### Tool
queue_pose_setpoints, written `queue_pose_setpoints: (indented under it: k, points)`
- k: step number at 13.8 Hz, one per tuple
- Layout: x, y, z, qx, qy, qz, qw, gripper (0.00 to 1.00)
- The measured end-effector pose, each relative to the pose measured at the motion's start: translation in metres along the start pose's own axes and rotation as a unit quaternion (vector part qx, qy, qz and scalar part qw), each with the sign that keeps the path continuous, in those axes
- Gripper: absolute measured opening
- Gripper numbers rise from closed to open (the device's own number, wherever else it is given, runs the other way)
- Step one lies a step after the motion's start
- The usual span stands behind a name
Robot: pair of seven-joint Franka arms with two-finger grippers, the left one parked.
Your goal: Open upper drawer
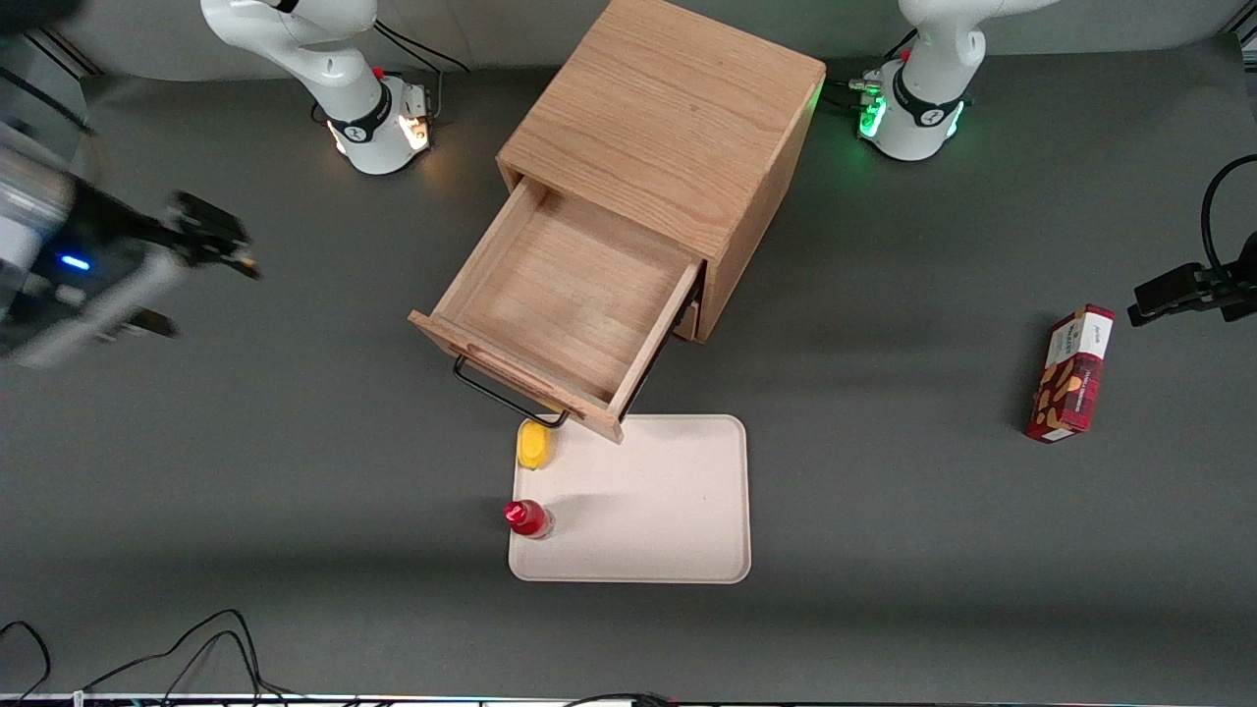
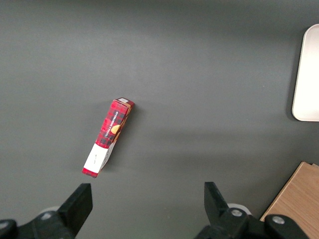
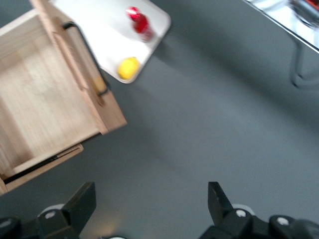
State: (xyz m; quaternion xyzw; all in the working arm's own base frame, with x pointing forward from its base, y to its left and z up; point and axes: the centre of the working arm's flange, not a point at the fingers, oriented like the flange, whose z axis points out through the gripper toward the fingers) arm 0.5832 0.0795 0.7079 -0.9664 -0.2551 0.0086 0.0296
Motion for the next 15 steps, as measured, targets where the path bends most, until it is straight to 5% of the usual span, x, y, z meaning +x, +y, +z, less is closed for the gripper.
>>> queue_pose_setpoints:
  k: [3, 6, 9, 15]
  points:
    - [-0.079, 0.027, -0.030, 0.008, -0.045, 0.106, 0.9933, 1.00]
    - [-0.107, 0.014, 0.001, 0.018, -0.078, 0.214, 0.9734, 1.00]
    - [-0.116, -0.017, 0.067, 0.009, -0.081, 0.290, 0.9535, 1.00]
    - [-0.153, -0.011, 0.109, -0.005, -0.057, 0.333, 0.9411, 1.00]
